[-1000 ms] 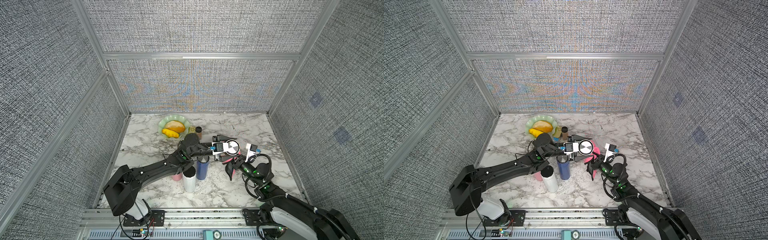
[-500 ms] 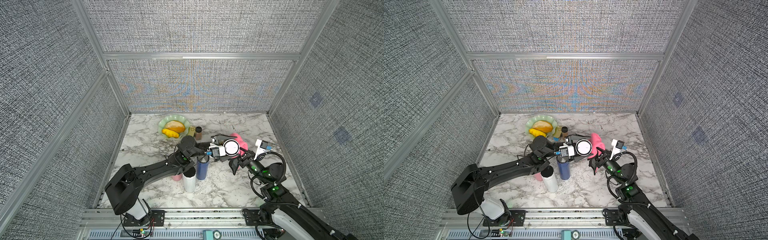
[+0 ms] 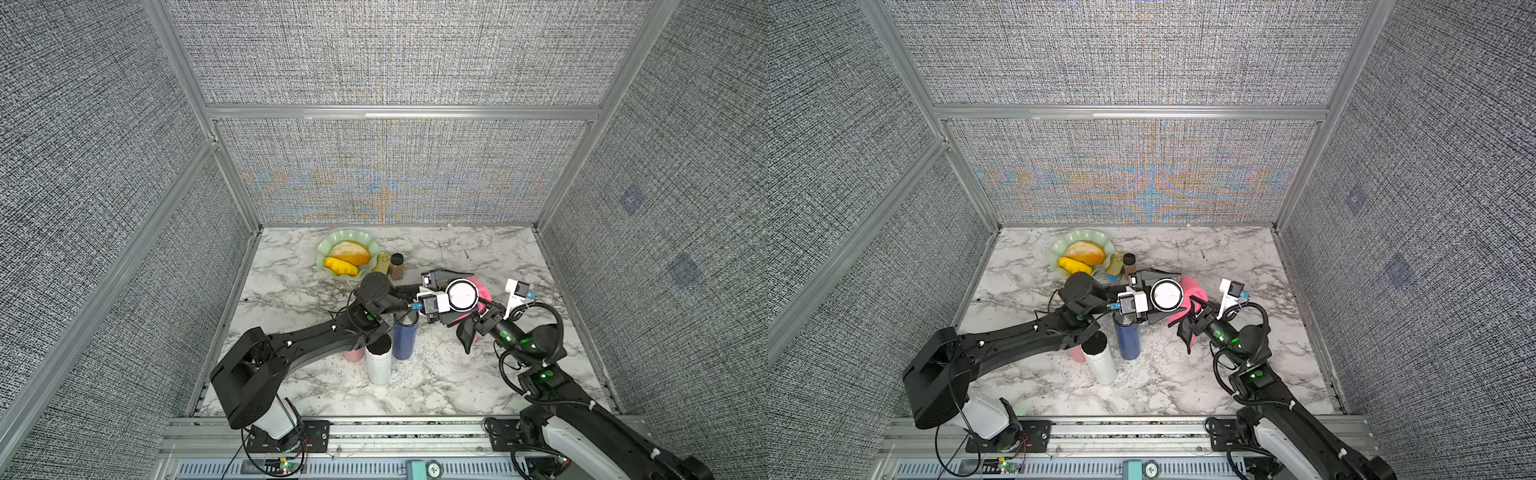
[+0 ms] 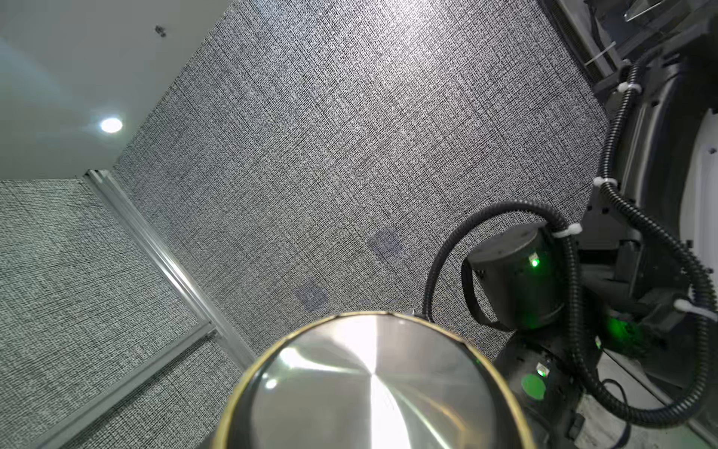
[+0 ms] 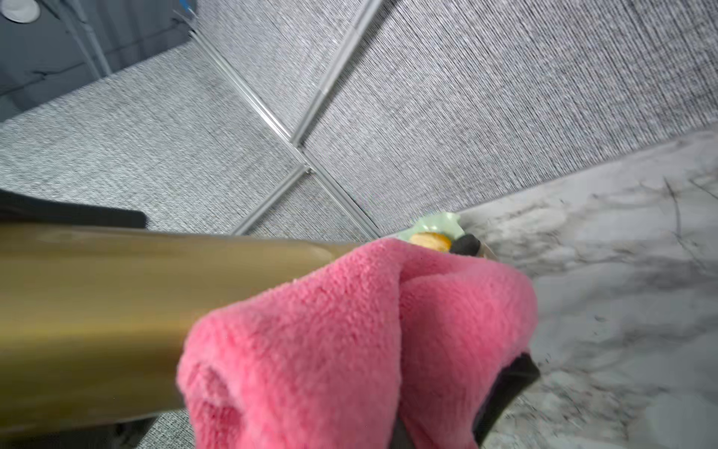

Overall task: Wipe the surface of the thermos
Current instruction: Wipe the dirt from the surface of the thermos.

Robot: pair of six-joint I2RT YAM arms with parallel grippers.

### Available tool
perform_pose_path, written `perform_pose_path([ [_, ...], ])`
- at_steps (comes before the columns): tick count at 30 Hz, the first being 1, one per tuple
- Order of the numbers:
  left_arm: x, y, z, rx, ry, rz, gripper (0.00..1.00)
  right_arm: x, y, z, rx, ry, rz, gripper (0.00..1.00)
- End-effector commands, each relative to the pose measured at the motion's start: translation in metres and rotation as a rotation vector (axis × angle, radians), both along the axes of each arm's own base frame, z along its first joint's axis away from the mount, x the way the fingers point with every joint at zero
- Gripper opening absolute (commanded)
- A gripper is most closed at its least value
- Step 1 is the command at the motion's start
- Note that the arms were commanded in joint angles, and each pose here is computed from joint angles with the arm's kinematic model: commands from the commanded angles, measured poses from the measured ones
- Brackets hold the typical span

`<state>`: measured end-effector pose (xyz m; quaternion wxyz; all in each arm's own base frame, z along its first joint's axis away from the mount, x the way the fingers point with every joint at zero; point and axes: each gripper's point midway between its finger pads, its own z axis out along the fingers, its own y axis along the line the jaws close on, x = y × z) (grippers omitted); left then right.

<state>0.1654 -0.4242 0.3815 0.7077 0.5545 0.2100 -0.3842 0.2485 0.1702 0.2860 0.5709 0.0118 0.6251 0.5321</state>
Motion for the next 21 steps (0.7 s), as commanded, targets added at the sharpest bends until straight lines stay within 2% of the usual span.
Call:
perform_pose_path([
  [1, -0.011, 0.003, 0.006, -0.019, -0.029, -0.045, 0.0, -0.012, 0.006, 0.014, 0.026, -0.04, 0.063, 0.0],
  [7, -0.02, 0.005, 0.004, 0.012, -0.027, -0.093, 0.0, -0.002, 0.005, -0.016, 0.055, 0.015, 0.043, 0.0],
  [10, -0.024, 0.004, 0.001, 0.032, -0.031, -0.116, 0.0, 0.001, 0.003, -0.016, 0.064, 0.018, 0.039, 0.0],
  [17, -0.02, 0.001, -0.008, 0.059, -0.031, -0.101, 0.0, -0.019, 0.003, 0.046, 0.061, -0.116, 0.081, 0.0],
  [21, -0.02, -0.001, -0.009, 0.063, -0.033, -0.111, 0.0, -0.029, 0.008, 0.053, 0.059, -0.133, 0.114, 0.0],
])
